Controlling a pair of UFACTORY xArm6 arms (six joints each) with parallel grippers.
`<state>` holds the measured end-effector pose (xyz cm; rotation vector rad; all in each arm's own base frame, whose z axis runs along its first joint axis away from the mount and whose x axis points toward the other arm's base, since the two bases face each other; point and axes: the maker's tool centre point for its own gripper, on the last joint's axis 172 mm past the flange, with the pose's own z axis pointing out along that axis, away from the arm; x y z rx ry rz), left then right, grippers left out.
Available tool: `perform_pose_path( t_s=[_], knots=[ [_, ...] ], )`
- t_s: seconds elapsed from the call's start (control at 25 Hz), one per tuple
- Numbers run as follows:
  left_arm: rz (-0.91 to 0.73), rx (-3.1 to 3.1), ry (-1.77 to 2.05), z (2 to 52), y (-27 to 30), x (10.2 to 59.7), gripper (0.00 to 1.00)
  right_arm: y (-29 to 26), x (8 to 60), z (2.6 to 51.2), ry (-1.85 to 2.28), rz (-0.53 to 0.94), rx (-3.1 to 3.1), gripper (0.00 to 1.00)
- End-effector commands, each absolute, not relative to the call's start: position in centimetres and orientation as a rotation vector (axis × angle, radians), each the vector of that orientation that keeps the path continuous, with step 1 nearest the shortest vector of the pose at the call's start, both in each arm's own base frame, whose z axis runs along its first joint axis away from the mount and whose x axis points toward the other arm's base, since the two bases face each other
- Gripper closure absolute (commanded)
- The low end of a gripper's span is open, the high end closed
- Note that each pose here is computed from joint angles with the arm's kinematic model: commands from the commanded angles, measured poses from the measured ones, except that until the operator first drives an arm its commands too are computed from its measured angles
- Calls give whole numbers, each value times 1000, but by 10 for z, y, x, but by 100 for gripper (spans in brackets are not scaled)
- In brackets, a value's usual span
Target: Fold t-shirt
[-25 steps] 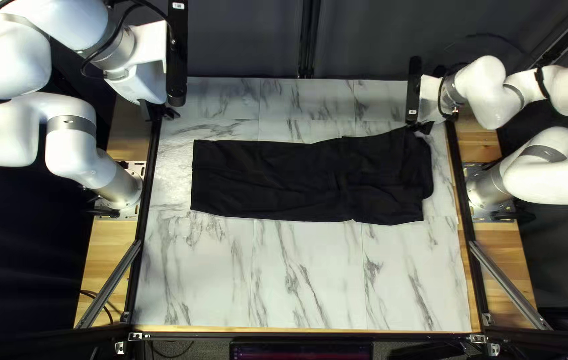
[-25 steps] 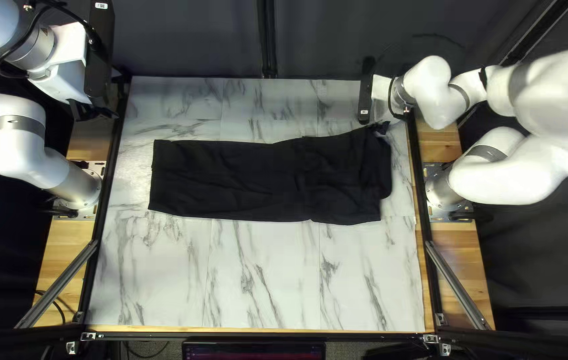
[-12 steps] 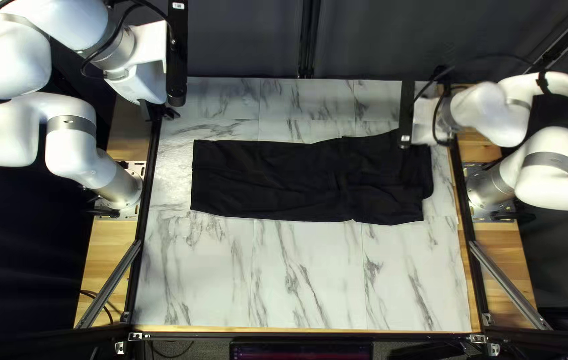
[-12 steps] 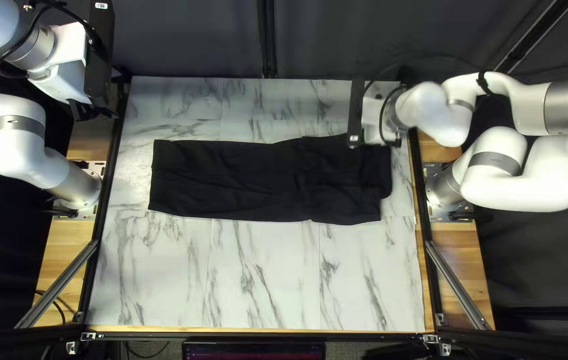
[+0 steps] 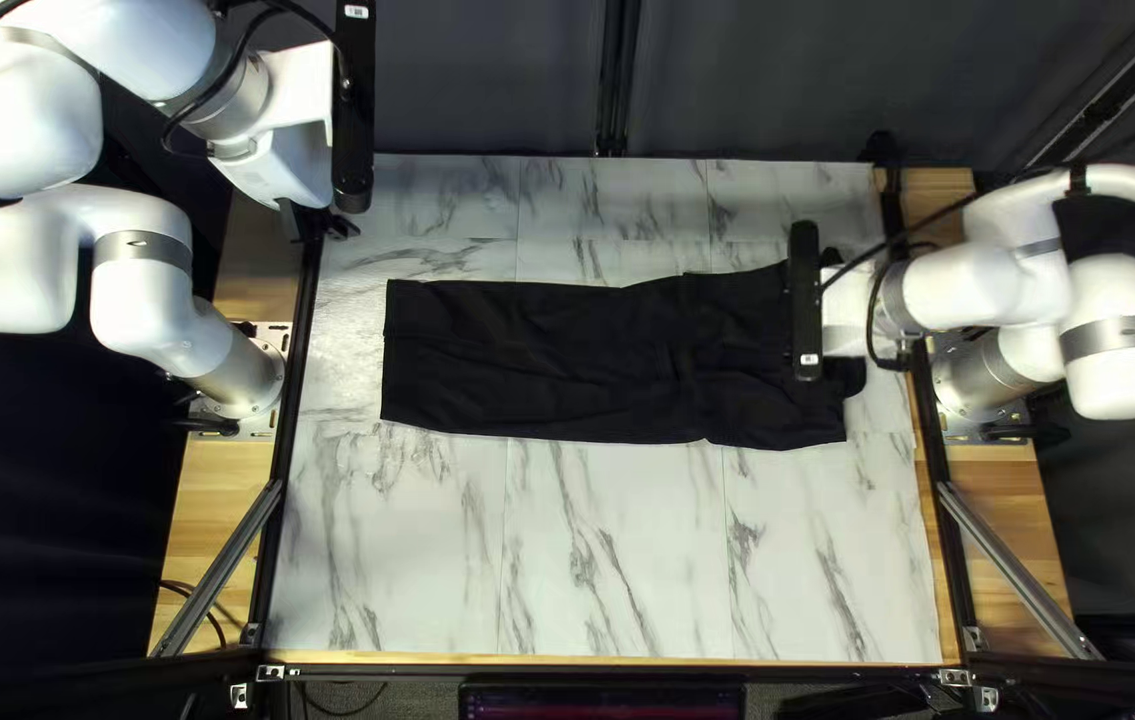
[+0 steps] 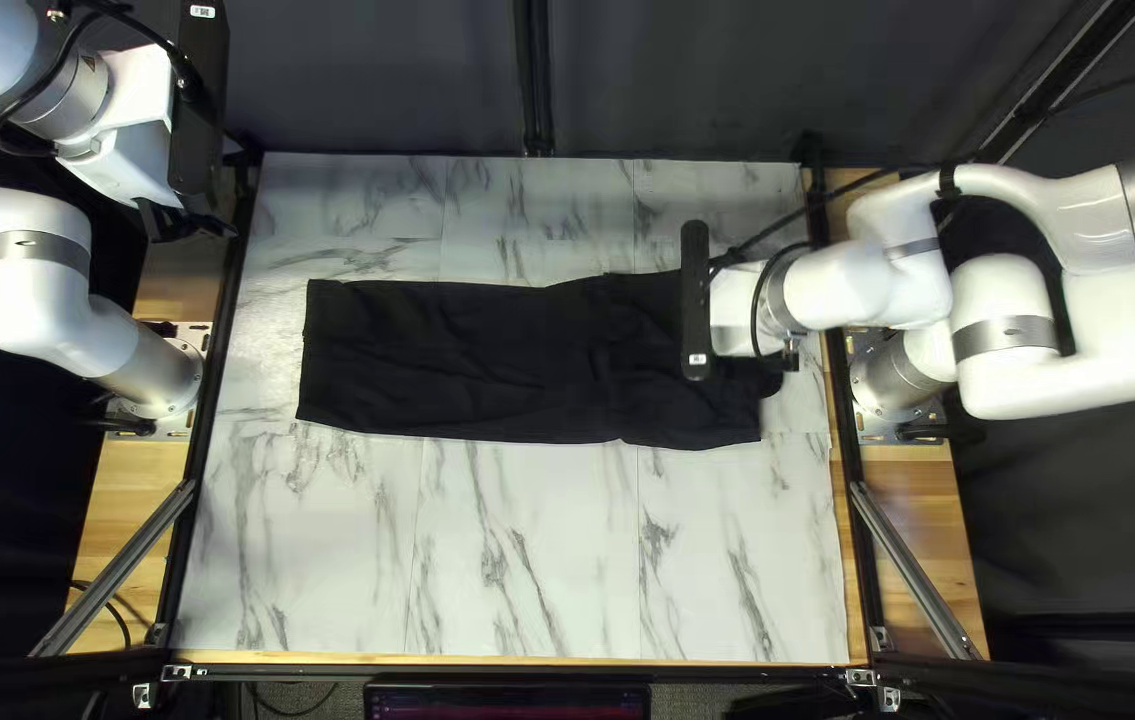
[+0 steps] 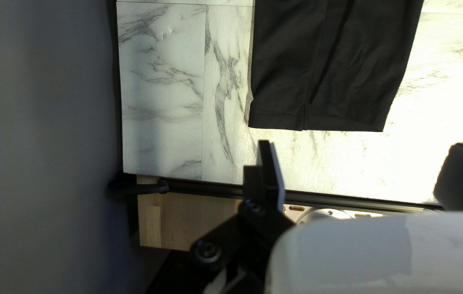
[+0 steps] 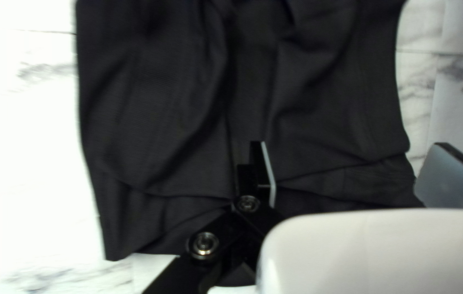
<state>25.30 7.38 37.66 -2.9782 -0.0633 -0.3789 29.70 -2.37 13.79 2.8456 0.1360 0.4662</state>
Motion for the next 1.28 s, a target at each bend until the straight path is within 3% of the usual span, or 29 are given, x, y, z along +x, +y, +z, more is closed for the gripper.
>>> perform_pose_path(
  t_s=[0.04,0.6,0.88,1.28],
  knots=[
    [-379,-2978,-63,377,74,253,0,-23,296,144,180,488,2877,0],
    [-379,-2978,-63,377,74,253,0,-23,293,146,190,488,2874,0],
    [-379,-2978,-63,377,74,253,0,5,250,237,165,551,2923,0],
    [-379,-2978,-63,377,74,253,0,14,247,238,129,559,2935,0]
  ],
)
